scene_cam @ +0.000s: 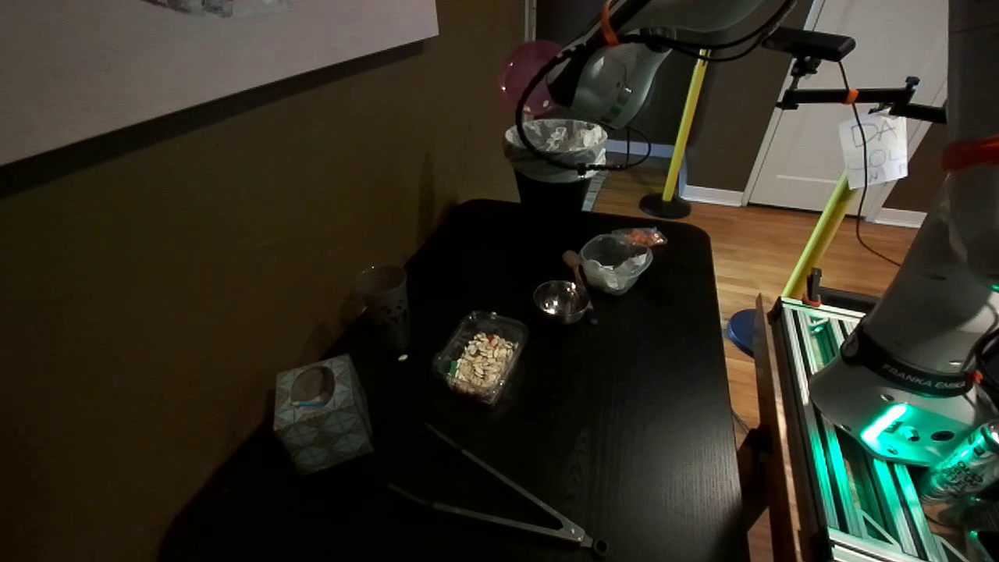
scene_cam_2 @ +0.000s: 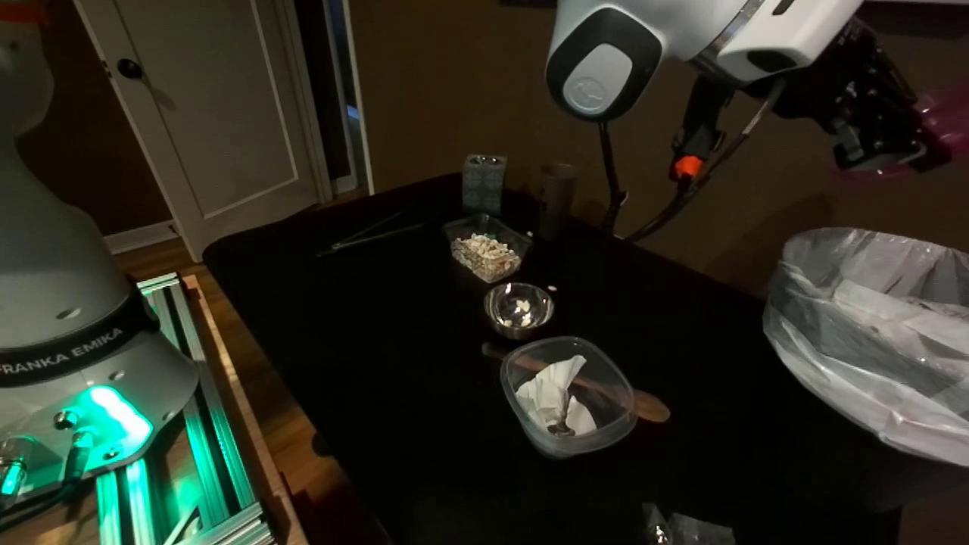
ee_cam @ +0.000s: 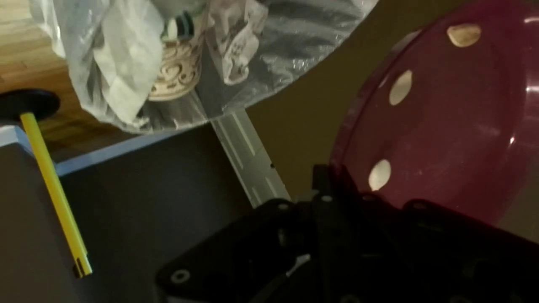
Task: Pour the contents of the maroon plate into the bin on the right
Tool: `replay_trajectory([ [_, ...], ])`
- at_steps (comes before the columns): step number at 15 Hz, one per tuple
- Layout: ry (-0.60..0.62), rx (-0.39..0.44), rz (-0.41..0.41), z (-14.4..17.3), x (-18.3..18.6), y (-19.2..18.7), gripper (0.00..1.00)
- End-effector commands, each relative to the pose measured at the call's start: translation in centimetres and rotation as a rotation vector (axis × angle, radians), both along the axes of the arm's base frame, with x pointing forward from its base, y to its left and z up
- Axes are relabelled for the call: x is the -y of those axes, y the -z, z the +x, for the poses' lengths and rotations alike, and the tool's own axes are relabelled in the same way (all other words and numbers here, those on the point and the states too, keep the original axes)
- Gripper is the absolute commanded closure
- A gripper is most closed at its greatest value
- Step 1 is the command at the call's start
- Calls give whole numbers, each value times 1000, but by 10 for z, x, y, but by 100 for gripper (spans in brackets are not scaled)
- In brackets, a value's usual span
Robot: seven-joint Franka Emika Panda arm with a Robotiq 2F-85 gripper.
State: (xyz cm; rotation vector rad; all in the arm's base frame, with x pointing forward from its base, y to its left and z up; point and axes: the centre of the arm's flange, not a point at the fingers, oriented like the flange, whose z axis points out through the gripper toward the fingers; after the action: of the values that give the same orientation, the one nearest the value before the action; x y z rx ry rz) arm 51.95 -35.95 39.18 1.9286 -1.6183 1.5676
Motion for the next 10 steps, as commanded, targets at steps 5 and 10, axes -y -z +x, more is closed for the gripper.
replay_trajectory([
  [5, -259, -211, 249, -15, -58, 19, 99],
  [10, -404, -351, 326, -23, -71, 27, 99],
])
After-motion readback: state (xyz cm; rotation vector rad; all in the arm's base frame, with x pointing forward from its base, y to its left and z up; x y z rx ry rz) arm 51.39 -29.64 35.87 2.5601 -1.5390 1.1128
